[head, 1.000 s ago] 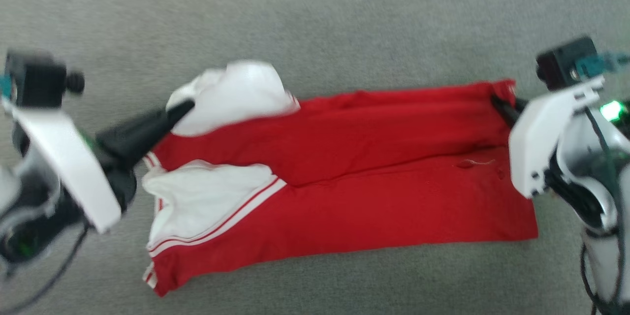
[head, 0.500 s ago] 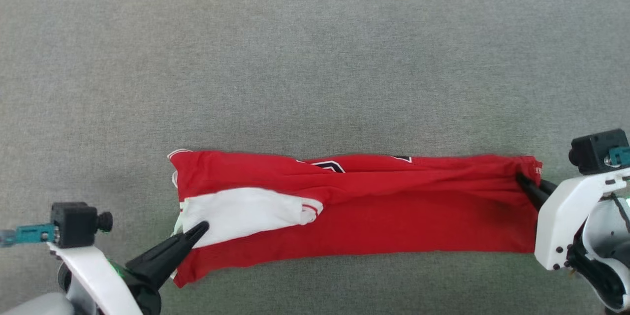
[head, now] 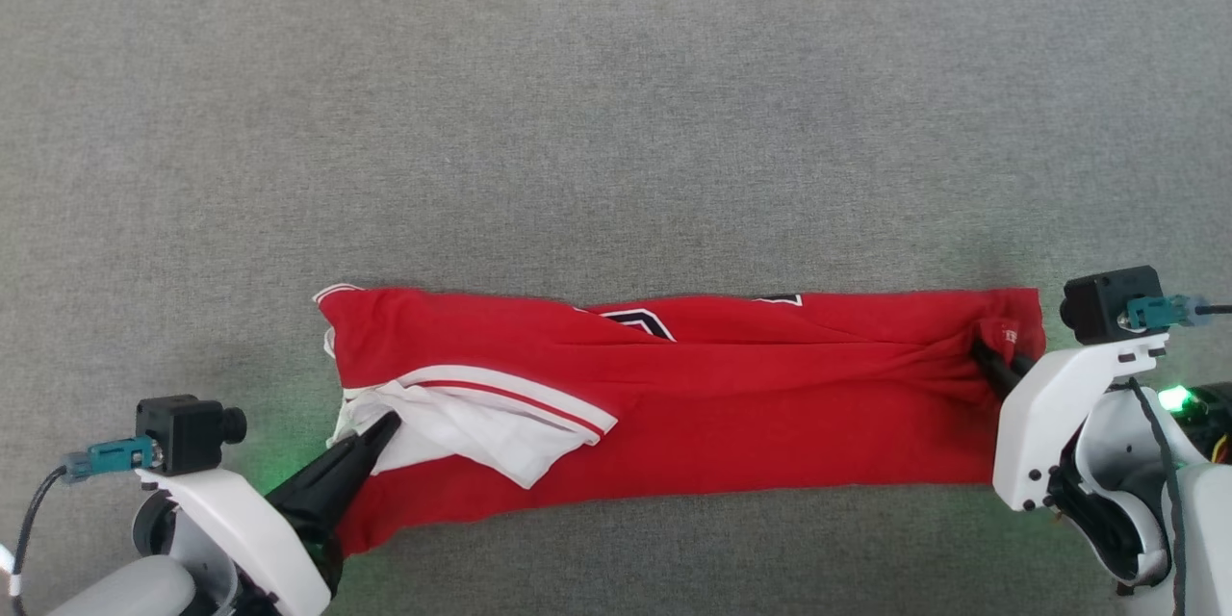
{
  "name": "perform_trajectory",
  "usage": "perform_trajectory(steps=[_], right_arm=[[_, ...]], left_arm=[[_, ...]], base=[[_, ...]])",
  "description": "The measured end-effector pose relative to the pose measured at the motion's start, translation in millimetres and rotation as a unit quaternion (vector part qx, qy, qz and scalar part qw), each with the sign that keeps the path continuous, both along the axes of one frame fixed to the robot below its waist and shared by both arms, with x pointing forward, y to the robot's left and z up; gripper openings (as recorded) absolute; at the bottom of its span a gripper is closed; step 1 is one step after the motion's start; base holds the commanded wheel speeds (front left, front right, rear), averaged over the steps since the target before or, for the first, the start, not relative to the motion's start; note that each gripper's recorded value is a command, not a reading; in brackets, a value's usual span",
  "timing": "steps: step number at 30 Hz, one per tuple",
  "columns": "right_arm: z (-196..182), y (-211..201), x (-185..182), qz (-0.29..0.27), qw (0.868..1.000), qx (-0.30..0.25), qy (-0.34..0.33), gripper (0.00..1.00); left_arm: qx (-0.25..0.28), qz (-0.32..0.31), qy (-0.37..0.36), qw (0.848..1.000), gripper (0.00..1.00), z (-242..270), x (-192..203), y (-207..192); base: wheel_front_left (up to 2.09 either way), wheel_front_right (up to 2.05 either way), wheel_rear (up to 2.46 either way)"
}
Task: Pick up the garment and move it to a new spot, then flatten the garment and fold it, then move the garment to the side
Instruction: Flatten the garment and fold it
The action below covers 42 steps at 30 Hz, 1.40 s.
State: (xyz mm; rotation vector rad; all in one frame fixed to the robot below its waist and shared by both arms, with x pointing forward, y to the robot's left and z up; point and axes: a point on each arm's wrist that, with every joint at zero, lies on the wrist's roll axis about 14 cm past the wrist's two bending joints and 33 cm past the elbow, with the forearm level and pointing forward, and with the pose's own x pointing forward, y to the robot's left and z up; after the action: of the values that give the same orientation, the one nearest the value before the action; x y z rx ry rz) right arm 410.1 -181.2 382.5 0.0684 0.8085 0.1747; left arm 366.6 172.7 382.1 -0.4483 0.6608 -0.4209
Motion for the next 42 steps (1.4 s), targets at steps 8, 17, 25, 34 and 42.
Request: perform_trajectory(steps=[8,17,25,34,42], right_arm=[[15,-11,8,-0.009,1.0,-0.006,-0.027,1.0],[7,-19,-5,-0.009,0.999,-0.006,0.044,1.0],[-3,-20,-8,-0.018,0.997,0.003,0.078,1.0],[-7,-20,-11,-0.02,0.994,0.009,0.106,1.0],[-14,-20,-14,-0.03,0.992,0.017,0.119,0.0]], left_arm=[[0.002,0.024,-0.041,0.999,1.0,11,7,4],[-0.014,0.099,-0.103,0.99,1.0,36,7,19],[0.051,0.176,-0.171,0.968,1.0,49,-2,55],[0.127,0.225,-0.266,0.928,1.0,93,-15,83],[0.162,0.2,-0.292,0.921,1.0,101,-20,69]], base=[[0.0,0.0,0.0],[0.0,0.0,0.0],[0.0,0.0,0.0],[0.0,0.0,0.0],[0.0,0.0,0.0]])
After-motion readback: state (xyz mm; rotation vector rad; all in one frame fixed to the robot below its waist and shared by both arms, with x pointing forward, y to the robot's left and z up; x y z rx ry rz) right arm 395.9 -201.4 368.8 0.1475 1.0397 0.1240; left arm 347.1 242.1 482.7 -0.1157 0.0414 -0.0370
